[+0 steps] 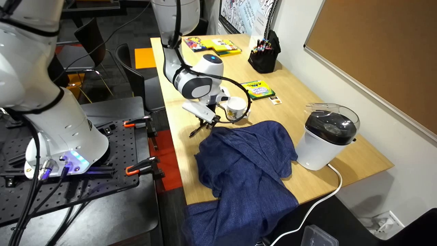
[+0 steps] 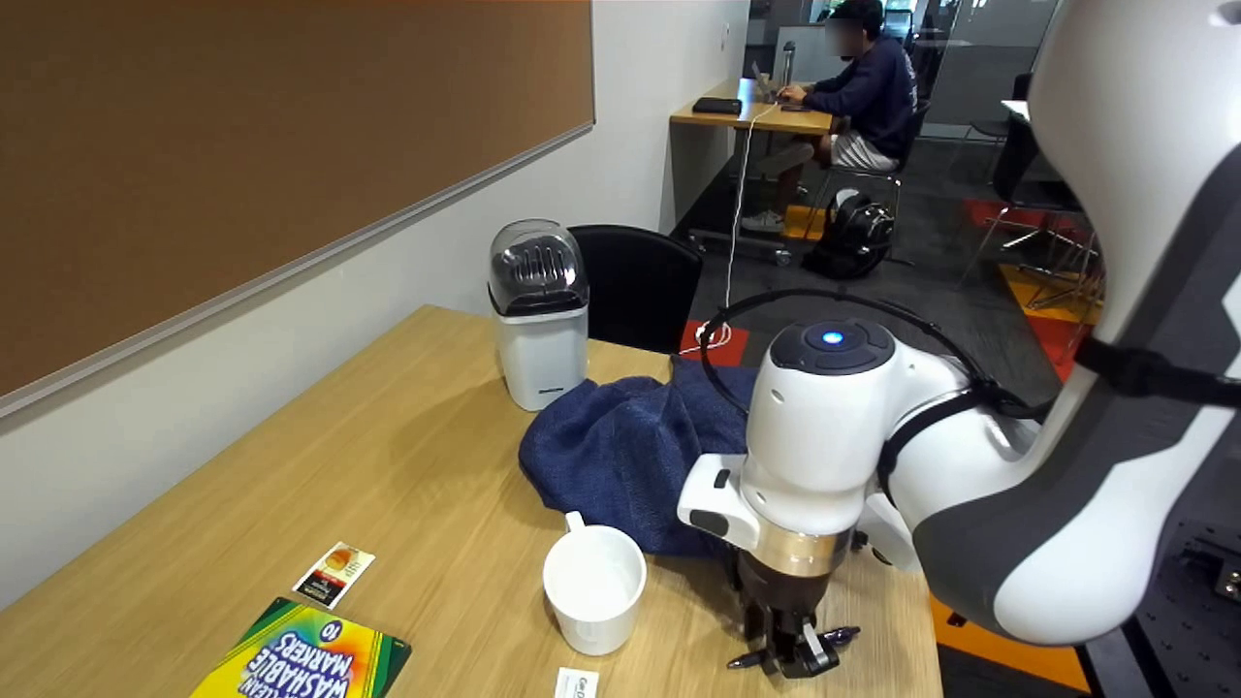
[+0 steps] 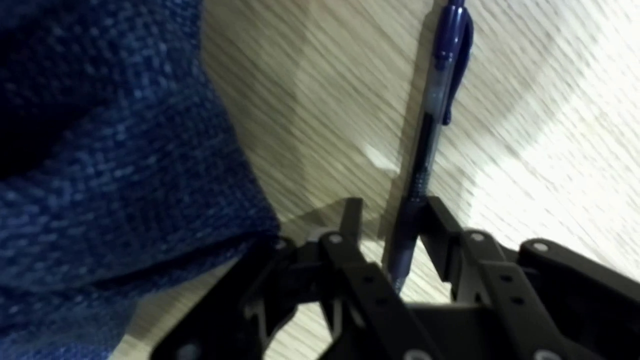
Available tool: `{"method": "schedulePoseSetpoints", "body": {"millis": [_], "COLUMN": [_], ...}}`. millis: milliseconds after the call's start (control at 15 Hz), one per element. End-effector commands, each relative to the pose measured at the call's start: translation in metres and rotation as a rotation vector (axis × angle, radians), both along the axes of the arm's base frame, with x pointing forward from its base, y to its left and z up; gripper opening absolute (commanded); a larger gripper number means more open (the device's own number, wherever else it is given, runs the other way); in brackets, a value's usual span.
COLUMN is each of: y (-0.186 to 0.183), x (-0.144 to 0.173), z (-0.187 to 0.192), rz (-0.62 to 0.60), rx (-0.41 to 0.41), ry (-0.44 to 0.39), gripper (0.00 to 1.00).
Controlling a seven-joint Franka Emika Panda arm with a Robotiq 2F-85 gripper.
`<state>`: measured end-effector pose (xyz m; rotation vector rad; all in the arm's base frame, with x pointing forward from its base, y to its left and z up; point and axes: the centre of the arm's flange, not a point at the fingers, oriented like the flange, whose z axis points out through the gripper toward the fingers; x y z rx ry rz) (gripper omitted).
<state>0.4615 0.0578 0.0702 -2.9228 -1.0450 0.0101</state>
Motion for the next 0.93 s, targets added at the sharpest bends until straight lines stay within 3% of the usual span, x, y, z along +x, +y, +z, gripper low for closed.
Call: {"method": "schedulePoseSetpoints", "body": {"millis": [0,133,533,867], "y": [0.005,0.009,0.032,0.051], "x": [0.004,0.005,0.004,0.012], "z": [-0.002,0.005,0.036,0.077], "rz": [0.009,0.006,-0.006,-0.078], "rx": [0.004,-0.009,-0.032,-0.048], "ry": [0.001,-0.001,0.006,-0.080], "gripper": [0.05,0.00,0.03,0.03]}}
